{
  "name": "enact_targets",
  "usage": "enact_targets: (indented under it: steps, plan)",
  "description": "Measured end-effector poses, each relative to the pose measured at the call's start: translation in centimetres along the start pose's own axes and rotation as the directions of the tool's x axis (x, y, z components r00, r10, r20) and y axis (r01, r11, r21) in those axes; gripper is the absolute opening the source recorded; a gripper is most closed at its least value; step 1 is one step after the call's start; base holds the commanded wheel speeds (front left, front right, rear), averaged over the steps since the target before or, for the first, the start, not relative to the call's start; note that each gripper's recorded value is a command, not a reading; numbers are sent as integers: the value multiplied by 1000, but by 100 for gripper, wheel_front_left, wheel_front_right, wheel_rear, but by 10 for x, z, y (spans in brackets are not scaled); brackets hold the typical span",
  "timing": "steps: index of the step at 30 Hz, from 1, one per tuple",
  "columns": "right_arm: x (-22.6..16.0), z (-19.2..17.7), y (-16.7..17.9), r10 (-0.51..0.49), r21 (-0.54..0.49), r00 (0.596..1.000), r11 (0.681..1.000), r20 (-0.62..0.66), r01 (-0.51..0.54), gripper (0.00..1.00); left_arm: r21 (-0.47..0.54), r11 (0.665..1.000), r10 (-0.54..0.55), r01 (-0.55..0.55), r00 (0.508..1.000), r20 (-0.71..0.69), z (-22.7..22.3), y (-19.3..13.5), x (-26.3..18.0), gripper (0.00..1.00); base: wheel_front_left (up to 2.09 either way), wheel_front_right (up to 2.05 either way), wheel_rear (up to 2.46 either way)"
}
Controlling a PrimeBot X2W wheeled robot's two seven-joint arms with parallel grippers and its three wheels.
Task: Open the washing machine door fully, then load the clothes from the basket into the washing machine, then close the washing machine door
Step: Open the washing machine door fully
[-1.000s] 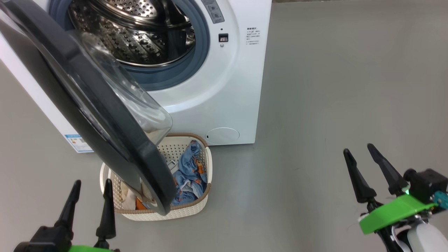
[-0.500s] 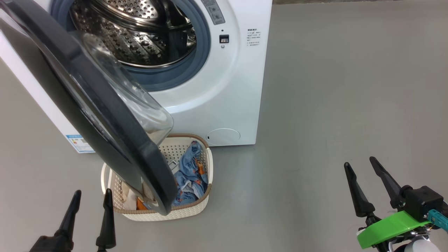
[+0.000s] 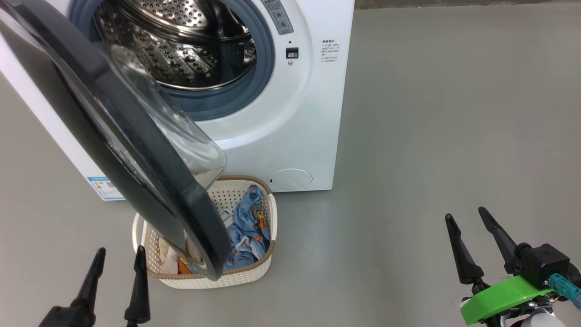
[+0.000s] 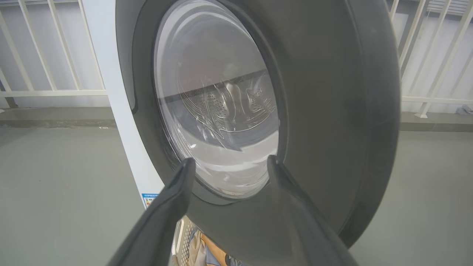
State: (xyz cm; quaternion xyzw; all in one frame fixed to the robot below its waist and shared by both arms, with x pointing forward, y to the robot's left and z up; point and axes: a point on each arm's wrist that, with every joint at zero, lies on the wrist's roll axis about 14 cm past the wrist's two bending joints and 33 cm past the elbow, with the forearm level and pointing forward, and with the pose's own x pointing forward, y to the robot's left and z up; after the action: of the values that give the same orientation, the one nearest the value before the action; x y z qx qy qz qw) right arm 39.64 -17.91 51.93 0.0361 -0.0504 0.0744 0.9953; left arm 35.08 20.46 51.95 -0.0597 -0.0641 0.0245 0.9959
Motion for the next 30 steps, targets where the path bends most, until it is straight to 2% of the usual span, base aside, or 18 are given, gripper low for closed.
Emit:
enact_targets:
  steps: [29, 30]
  plan:
    - [-1, -5, -1, -10, 8, 1000, 1000, -15, 10, 100, -2, 1000, 1, -1, 1000, 0, 0, 0, -1, 100, 0, 0, 0]
    - [-1, -6, -1, -10, 8, 1000, 1000, -16, 11, 100, -2, 1000, 1, -1, 1000, -1, 0, 0, -1, 73, 0, 0, 0]
